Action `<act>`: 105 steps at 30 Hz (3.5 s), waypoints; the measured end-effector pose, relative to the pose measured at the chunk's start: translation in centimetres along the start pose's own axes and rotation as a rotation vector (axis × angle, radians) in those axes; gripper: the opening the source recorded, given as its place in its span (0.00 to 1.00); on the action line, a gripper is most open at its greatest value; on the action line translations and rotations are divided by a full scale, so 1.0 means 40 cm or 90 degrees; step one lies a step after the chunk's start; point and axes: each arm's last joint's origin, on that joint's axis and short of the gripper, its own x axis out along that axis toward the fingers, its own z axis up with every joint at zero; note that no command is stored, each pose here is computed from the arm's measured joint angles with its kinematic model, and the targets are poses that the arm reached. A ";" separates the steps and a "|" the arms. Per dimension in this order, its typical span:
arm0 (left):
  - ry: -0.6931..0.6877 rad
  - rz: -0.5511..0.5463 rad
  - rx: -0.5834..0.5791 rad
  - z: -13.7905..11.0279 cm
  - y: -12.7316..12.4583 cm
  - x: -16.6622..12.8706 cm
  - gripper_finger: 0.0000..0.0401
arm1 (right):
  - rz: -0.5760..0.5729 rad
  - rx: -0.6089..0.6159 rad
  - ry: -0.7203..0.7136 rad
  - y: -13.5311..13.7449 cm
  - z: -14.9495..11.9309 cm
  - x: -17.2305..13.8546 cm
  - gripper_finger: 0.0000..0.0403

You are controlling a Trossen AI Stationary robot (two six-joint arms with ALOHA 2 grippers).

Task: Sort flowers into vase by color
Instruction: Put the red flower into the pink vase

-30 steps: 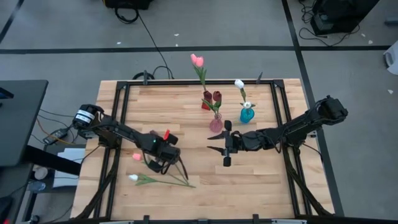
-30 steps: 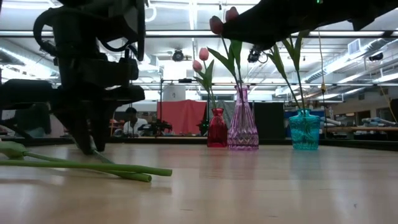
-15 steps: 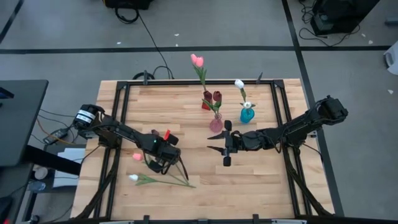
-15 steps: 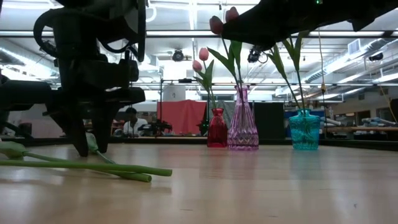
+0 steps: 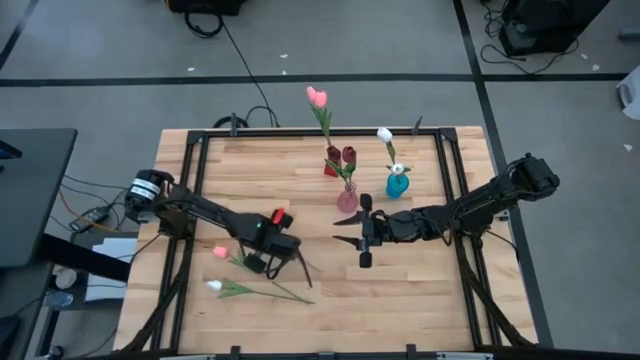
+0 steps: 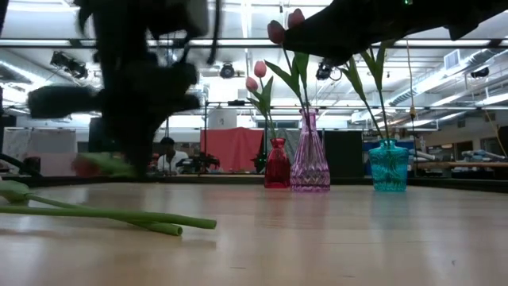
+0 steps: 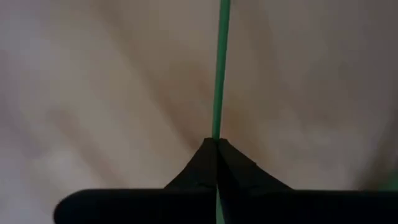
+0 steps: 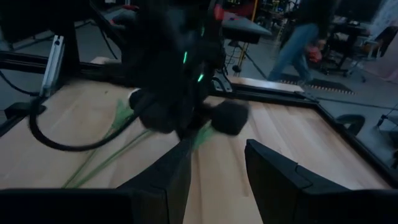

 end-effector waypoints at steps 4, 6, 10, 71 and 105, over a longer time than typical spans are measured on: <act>0.018 0.070 -0.003 0.017 0.024 -0.047 0.01 | 0.015 0.032 0.014 -0.003 -0.006 0.002 0.40; 0.005 0.104 -0.025 0.030 0.039 -0.064 0.00 | 0.001 0.050 0.017 -0.010 -0.008 0.004 0.40; 0.004 0.165 -0.043 0.040 0.058 -0.084 0.00 | -0.007 0.051 0.036 -0.014 -0.019 0.009 0.41; -0.895 0.270 -0.409 -0.071 0.080 -0.241 0.21 | -0.277 -0.061 -0.060 0.097 0.113 0.053 0.02; -0.779 0.344 -0.363 -0.070 0.214 -0.390 0.01 | -0.286 -0.107 0.110 0.110 0.081 -0.101 0.56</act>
